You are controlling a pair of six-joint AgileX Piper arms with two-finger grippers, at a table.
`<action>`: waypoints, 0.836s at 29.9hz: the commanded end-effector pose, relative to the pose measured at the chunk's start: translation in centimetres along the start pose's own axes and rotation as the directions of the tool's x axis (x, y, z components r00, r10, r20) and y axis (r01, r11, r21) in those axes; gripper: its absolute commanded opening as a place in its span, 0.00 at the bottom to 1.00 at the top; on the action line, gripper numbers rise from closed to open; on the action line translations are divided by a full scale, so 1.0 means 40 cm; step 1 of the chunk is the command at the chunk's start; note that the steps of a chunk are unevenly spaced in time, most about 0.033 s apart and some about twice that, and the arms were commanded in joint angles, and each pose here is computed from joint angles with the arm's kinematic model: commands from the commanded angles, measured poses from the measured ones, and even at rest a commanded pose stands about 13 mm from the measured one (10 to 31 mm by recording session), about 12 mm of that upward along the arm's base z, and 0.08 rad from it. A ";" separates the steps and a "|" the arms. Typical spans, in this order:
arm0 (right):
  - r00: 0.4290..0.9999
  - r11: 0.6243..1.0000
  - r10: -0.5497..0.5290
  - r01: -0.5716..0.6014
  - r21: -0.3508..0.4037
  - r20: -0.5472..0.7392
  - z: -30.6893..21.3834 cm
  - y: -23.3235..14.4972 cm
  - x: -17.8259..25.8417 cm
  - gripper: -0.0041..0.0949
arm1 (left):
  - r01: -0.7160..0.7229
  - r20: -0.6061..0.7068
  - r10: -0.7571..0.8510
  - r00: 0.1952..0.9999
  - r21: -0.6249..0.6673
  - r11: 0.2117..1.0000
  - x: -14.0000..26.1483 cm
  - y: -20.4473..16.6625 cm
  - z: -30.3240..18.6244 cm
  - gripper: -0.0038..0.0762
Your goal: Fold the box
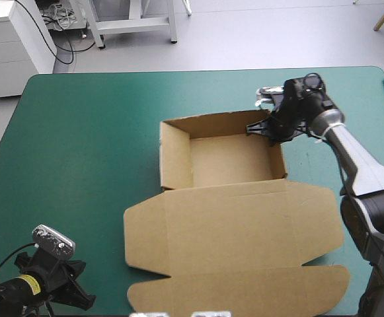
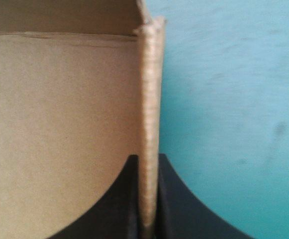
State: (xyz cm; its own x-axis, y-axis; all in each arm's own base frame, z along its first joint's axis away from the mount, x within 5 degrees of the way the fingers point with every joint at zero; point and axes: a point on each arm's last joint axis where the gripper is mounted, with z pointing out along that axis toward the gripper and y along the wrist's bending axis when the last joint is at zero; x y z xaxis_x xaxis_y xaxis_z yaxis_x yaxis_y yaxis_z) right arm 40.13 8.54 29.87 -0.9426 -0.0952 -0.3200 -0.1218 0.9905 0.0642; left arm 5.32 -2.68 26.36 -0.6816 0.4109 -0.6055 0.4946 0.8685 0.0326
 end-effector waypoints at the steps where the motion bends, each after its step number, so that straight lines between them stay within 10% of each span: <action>1: 0.979 0.991 0.084 -0.101 0.084 0.186 -0.171 -0.142 0.000 0.02 | 0.010 0.068 -0.010 0.998 0.001 1.000 -0.024 0.000 -0.013 0.04; 18: 0.773 0.714 0.555 -0.633 0.301 0.308 -0.311 -0.736 0.240 0.02 | 0.018 0.070 -0.019 0.997 0.010 1.000 -0.024 -0.002 -0.013 0.04; 25: 0.770 0.706 0.560 -0.637 0.310 0.307 -0.306 -0.755 0.249 0.07 | 0.018 0.070 -0.019 0.997 0.010 1.000 -0.024 -0.002 -0.013 0.04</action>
State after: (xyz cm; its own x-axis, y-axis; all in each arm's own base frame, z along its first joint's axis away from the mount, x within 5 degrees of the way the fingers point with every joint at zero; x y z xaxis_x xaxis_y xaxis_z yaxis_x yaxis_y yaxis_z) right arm 31.28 -23.95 33.22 -0.7371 0.5469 -0.3970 0.6120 0.7893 -0.0489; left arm 5.27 -2.72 26.38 -0.6804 0.4067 -0.6097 0.4954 0.8683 0.0264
